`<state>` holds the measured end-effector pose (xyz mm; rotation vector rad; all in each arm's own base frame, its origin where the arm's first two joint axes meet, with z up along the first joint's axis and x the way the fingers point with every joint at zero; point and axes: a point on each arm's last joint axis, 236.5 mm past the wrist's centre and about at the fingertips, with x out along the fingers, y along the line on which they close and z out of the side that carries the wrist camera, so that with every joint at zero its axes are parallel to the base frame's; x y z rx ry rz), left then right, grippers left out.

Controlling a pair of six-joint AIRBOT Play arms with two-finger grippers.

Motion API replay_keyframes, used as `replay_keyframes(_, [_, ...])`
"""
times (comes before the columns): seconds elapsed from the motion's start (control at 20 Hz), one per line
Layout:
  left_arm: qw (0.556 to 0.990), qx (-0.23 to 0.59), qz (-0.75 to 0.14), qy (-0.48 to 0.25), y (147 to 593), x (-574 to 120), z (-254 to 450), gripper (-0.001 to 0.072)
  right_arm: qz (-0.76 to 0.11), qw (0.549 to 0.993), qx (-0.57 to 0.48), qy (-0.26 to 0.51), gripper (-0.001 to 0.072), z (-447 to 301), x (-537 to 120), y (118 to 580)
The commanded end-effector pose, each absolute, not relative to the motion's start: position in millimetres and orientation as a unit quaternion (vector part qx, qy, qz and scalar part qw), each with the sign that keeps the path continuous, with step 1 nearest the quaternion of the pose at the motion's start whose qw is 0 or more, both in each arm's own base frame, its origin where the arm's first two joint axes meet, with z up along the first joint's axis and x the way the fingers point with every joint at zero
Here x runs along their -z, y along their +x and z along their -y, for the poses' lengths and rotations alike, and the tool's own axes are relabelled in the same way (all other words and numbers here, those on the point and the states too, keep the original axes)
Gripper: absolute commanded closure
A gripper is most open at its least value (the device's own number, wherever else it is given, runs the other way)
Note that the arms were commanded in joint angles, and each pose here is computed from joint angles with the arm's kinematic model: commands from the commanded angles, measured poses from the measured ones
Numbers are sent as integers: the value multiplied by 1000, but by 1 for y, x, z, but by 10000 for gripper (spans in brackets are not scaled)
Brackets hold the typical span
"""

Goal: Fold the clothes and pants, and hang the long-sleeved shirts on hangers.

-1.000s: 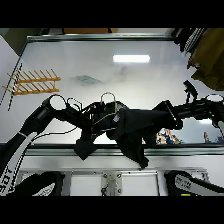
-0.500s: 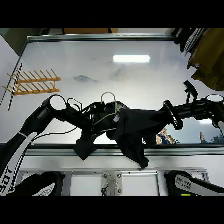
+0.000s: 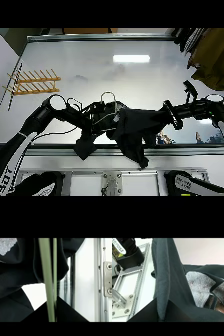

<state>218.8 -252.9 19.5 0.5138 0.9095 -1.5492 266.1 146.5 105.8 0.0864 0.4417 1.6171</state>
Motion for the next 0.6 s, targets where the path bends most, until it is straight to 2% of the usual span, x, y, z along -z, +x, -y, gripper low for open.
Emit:
replay_keyframes(0.0, [594,667,-391,222,219,-19,253,695,-196,669,-716,38,698,-147,-105,267])
replay_keyframes(0.35, [594,667,-392,224,219,-19,252,694,-198,678,-707,34,701,-147,-102,272])
replay_keyframes(0.4, [593,667,-392,224,219,-19,252,676,-198,678,-707,34,702,-147,-102,272])
replay_keyframes(0.45, [594,666,-392,223,219,-19,252,422,-198,678,-707,34,702,-147,-102,272])
replay_keyframes(0.5, [596,663,-395,220,220,-19,252,247,-198,678,-707,34,702,-147,-102,272])
replay_keyframes(0.55, [598,660,-400,216,220,-19,252,250,-198,678,-707,34,702,-147,-102,272])
